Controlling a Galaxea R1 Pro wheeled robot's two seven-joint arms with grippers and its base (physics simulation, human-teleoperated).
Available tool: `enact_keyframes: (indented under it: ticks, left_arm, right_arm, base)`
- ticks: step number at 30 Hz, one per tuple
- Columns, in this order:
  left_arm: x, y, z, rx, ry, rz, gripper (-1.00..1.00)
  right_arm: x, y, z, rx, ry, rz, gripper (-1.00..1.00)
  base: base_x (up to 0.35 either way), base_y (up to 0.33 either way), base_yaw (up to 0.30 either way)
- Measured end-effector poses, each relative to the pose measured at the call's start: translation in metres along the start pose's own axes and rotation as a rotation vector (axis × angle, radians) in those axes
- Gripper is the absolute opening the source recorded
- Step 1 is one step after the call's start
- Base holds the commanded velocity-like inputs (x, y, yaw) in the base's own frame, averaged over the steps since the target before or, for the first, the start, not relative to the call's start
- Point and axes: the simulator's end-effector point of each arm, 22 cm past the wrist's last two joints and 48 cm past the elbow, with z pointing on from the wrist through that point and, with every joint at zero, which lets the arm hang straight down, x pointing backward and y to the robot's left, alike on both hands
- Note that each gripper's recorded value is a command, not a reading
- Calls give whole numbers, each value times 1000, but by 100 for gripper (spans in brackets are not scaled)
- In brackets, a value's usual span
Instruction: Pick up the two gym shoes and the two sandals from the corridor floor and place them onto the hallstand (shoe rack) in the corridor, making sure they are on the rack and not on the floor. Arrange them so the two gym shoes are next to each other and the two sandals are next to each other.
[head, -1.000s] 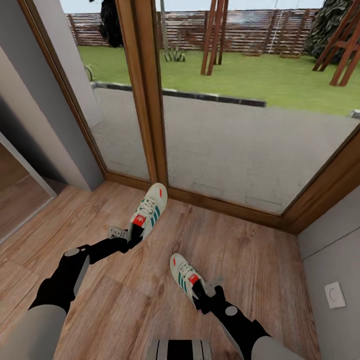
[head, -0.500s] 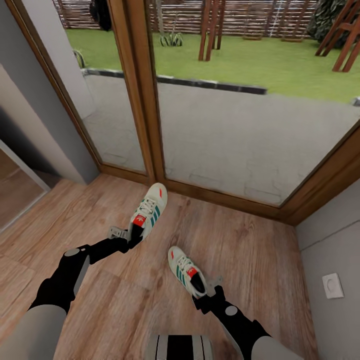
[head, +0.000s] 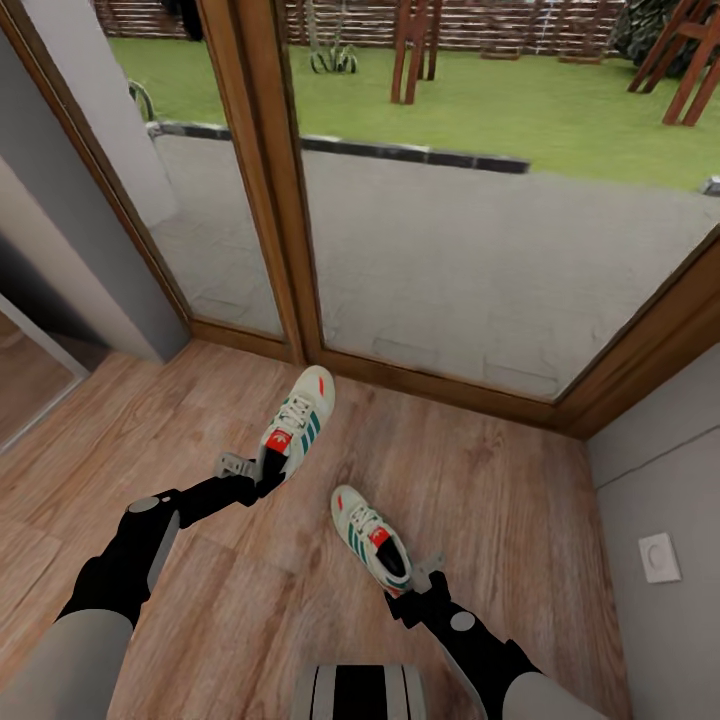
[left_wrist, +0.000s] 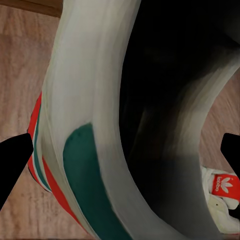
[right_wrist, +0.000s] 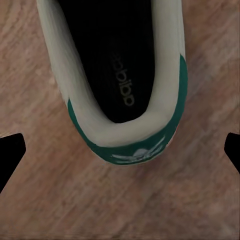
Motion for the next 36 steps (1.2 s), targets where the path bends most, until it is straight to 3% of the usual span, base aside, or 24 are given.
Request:
enact_keyframes:
  ticks: [27, 36]
  left_arm:
    - [10, 2, 4, 0, 13, -11, -100]
    - [33, 7, 11, 1, 44, -34, -100]
  right_arm:
    - [9, 2, 4, -5, 15, 5, 100]
    - [29, 7, 11, -18, 50, 16, 100]
  base:
    - [20, 0, -11]
    - [0, 0, 0]
